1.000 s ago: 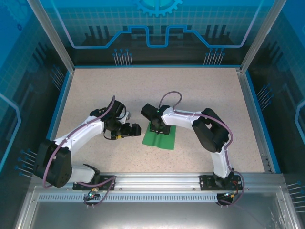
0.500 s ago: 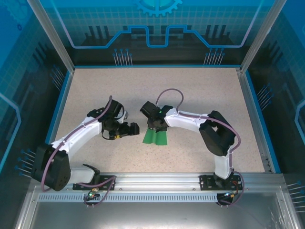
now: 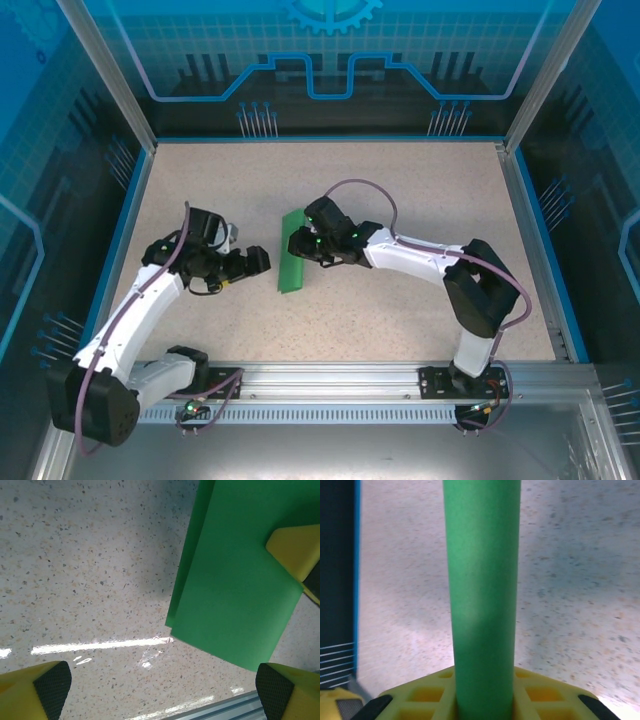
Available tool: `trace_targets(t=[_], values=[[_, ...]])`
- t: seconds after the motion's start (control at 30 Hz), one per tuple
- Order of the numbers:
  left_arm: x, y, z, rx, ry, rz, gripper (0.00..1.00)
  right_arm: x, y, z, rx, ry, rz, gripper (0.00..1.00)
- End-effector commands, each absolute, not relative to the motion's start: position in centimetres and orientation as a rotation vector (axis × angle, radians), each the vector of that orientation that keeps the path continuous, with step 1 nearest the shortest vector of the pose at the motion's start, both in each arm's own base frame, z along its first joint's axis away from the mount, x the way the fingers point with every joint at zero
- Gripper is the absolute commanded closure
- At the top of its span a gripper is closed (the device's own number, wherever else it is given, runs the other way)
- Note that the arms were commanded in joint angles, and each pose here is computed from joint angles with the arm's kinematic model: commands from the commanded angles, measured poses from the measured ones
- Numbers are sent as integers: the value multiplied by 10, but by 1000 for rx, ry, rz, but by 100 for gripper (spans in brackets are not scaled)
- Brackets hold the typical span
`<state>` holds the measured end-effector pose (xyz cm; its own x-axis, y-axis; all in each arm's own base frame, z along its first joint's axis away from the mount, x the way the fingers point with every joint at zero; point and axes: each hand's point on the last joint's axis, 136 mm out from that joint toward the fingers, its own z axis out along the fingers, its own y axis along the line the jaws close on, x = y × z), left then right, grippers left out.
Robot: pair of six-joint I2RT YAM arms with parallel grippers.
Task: Fold a paper plane with a square sheet of paper (pick it up from the middle)
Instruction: Fold the square sheet of paper in half at the center of the table.
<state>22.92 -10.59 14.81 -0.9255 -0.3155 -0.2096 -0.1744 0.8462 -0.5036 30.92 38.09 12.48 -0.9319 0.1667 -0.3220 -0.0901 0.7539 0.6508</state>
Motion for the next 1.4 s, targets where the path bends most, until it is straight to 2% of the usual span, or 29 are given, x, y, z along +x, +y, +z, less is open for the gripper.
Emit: trace_targets(t=[0.0, 0.23, 0.6, 0.87, 1.17, 1.37], values=[[231, -115, 166, -406, 2705, -834, 1, 303, 388, 140, -81, 2499, 1248, 74], [243, -142, 158, -422, 2674, -1065, 1, 289, 355, 91, -126, 2594, 1275, 74], [257, -177, 128, -409, 2723, -1086, 2, 279, 321, 49, -186, 2698, 1215, 74], [270, -195, 114, -405, 2726, -1094, 6, 279, 306, 28, -109, 2735, 1208, 73], [275, -202, 96, -416, 2736, -1063, 17, 276, 307, 18, -106, 2754, 1211, 71], [277, -203, 82, -424, 2748, -1003, 35, 273, 307, 15, -146, 2771, 1200, 70]])
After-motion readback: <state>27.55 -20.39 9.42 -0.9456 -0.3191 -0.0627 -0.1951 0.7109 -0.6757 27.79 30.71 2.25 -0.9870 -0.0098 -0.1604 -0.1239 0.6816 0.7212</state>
